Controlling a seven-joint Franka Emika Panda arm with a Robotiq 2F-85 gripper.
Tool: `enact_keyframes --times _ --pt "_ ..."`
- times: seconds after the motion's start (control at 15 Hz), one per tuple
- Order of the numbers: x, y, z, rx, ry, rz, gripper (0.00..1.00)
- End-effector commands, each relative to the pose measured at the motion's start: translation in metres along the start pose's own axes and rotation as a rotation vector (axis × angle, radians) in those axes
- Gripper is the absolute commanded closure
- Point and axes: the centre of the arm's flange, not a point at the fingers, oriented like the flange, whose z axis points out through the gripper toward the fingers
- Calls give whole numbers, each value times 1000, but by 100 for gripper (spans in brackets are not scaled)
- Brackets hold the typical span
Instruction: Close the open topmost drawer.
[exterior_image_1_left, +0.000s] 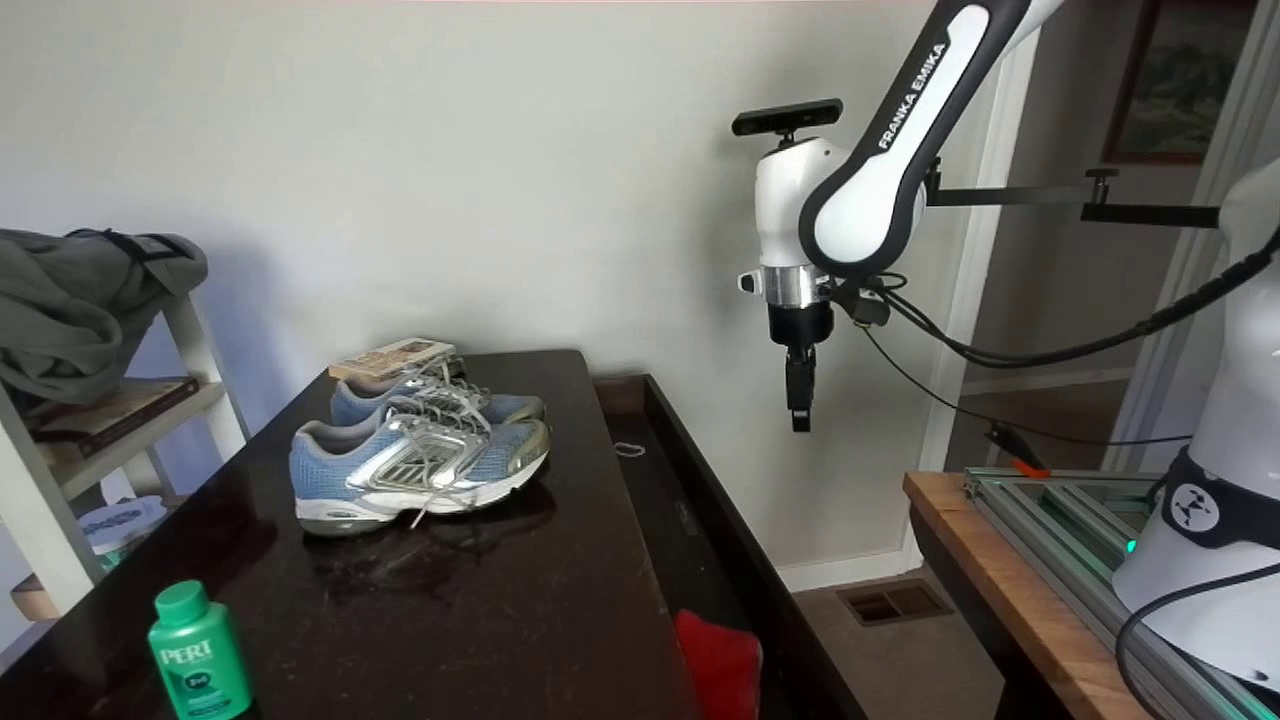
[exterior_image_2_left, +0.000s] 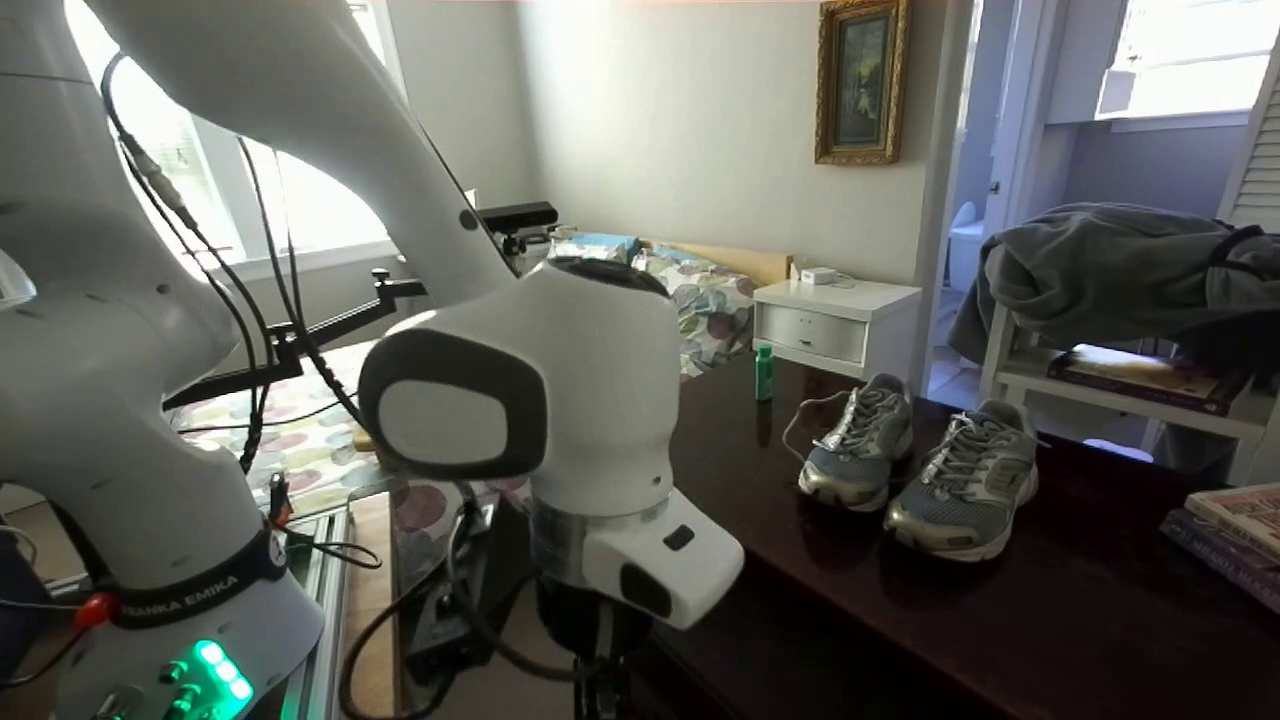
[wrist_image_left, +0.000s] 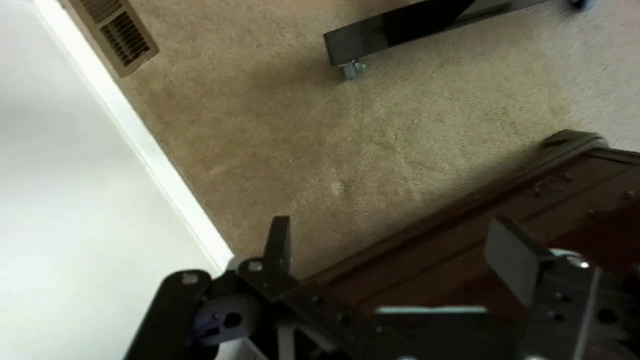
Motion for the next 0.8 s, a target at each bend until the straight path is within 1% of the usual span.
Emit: enact_keyframes --times 0.0,0.2,0.27,0.33,0.4,0.6,0.67,0.73 --pt "10 22 40 -98 118 1 0" --pt "11 21 60 -98 140 -2 0" --pt "15 19 68 -109 177 -1 0" --pt "4 21 47 -85 147 -5 0" --pt "6 20 53 -91 161 -10 0" --pt "9 19 62 -99 164 -16 0" --pt "12 19 63 -55 191 -24 0" --pt "20 18 68 -53 233 -52 0"
